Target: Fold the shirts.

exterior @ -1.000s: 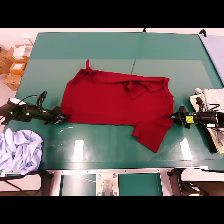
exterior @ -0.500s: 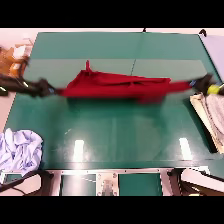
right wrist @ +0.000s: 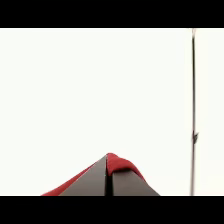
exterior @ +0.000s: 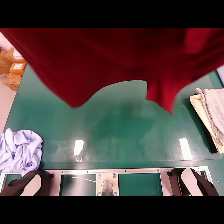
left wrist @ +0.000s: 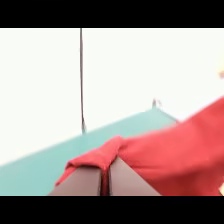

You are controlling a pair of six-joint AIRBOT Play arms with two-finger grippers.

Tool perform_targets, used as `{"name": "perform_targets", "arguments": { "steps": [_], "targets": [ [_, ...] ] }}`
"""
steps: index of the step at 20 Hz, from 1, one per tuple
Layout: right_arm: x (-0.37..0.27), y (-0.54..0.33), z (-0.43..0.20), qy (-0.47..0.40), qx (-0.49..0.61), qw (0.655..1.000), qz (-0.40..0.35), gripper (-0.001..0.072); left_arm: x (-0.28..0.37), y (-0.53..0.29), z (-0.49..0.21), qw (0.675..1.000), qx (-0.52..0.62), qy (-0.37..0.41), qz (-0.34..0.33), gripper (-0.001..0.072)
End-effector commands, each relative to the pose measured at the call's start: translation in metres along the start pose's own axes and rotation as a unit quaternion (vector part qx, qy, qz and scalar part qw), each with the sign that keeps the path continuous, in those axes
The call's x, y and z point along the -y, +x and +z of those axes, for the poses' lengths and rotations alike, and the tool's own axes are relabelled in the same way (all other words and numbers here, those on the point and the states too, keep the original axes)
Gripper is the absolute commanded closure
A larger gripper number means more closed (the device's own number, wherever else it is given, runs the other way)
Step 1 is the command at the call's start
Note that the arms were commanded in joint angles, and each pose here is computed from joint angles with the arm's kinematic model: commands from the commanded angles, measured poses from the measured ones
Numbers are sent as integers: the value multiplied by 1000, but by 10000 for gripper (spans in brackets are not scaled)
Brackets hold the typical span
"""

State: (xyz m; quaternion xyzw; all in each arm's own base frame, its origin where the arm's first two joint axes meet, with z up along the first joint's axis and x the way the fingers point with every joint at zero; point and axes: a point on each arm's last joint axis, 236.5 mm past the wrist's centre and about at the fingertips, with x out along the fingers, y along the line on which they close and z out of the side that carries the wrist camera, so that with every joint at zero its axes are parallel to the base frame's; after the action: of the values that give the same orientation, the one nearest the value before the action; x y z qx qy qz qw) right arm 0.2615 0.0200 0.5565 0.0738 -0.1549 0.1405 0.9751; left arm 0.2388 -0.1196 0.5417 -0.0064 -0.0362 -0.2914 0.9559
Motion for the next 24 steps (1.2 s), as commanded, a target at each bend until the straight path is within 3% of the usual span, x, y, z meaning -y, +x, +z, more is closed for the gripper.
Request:
{"name": "perform_targets", "arguments": {
  "steps": [1, 5, 8, 10, 13, 19, 24],
  "targets": [
    [-33, -32, 49, -97, 64, 992, -50, 695, 28, -32, 41, 997, 59, 44, 20, 686],
    [-8, -23, 16, -69, 21, 996, -57, 695, -32, -12, -5, 996, -8, 7, 88, 686],
    [43, -3, -60, 10, -52, 997, -57, 695, -75, 20, -77, 990, -92, -57, 90, 686],
    [68, 18, -137, 75, -121, 989, -38, 695, -98, 53, -145, 979, -158, -115, 58, 686],
    [101, 55, -268, 164, -223, 960, -33, 695, -130, 108, -264, 951, -247, -185, 25, 686],
    [171, 96, -510, 264, -366, 887, -103, 695, -188, 188, -491, 885, -361, -289, 51, 686],
    [209, 95, -616, 347, -405, 834, -142, 695, -207, 201, -570, 861, -376, -331, 85, 686]
  ]
}}
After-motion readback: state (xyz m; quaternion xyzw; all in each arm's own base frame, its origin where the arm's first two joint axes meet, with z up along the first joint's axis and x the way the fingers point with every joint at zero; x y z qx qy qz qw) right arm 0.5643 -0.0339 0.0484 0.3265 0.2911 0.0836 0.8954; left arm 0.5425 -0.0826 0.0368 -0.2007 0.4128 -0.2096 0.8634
